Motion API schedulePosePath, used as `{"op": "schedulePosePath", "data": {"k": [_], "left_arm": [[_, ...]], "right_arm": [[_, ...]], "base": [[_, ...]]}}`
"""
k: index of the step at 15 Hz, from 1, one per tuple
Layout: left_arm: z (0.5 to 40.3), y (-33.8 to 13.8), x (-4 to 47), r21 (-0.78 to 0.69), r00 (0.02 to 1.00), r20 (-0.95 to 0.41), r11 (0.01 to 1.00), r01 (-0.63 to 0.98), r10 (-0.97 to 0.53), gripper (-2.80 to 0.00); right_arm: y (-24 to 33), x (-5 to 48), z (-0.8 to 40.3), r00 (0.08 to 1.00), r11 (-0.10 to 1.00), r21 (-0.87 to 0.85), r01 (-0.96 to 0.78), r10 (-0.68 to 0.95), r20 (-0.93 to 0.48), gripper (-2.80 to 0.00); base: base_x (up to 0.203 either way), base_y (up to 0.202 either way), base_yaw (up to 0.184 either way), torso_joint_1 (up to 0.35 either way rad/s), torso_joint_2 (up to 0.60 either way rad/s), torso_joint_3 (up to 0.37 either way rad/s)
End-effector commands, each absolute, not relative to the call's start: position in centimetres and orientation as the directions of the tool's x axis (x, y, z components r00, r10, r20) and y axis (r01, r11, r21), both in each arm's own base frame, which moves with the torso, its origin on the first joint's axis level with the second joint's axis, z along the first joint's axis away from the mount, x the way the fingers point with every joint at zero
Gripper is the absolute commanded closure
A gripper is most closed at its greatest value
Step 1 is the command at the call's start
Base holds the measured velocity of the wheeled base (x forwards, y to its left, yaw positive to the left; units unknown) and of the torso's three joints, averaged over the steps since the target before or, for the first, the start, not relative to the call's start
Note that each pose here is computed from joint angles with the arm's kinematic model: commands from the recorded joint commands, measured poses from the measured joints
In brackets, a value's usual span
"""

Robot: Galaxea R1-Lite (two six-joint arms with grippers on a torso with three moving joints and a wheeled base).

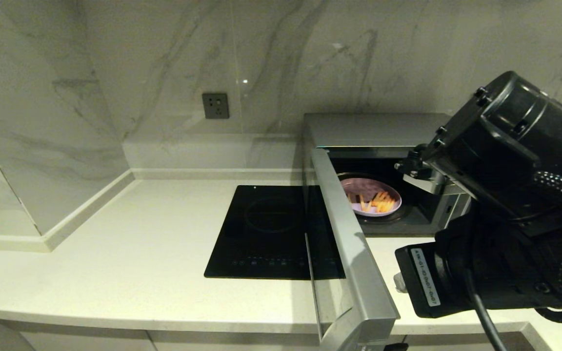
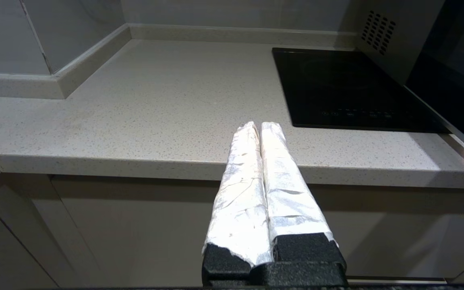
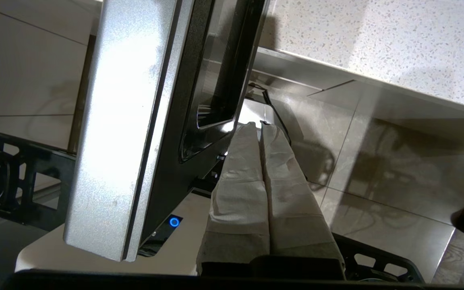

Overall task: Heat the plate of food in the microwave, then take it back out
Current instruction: Take the plate out of the microwave

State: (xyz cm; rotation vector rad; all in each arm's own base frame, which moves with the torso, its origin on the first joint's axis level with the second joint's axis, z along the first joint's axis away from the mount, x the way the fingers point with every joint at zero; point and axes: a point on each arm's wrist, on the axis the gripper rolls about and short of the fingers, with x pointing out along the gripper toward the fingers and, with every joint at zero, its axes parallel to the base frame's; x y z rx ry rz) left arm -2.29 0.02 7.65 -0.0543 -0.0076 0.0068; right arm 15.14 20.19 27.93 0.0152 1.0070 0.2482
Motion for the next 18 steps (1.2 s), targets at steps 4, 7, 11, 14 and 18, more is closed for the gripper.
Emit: {"op": "schedulePosePath", "data": {"k": [4, 7, 11, 14, 18], "left_arm": [[7.7, 0.0, -2.3, -0.055, 1.000, 0.008, 0.998, -0.007, 0.008, 0.00], [7.7, 0.0, -2.3, -0.055, 1.000, 0.008, 0.998, -0.007, 0.008, 0.00], [7.7, 0.0, -2.3, -0.055, 1.000, 0.008, 0.998, -0.008, 0.008, 0.00], [7.7, 0.0, -2.3, -0.055, 1.000, 0.008, 0.998, -0.007, 0.008, 0.00], [7.7, 0.0, -2.3, -0.055, 1.000, 0.008, 0.998, -0.007, 0.008, 0.00]], "right_arm": [[17.3, 19.3, 27.6, 0.575, 0.977, 0.163, 0.136, 0.057, -0.816, 0.00], [13.1, 24.0, 27.0, 0.568, 0.862, 0.221, 0.456, -0.091, -0.818, 0.00], [10.0, 29.0, 26.0, 0.580, 0.705, 0.409, 0.579, -0.004, -0.815, -2.80], [9.7, 31.3, 24.3, 0.552, 0.677, 0.427, 0.600, 0.035, -0.833, -2.80], [10.3, 35.6, 21.2, 0.519, 0.660, 0.405, 0.633, 0.027, -0.854, -2.80]], "base": [[0.000, 0.000, 0.000, 0.000, 0.00, 0.000], [0.000, 0.000, 0.000, 0.000, 0.00, 0.000], [0.000, 0.000, 0.000, 0.000, 0.00, 0.000], [0.000, 0.000, 0.000, 0.000, 0.00, 0.000], [0.000, 0.000, 0.000, 0.000, 0.00, 0.000]]}}
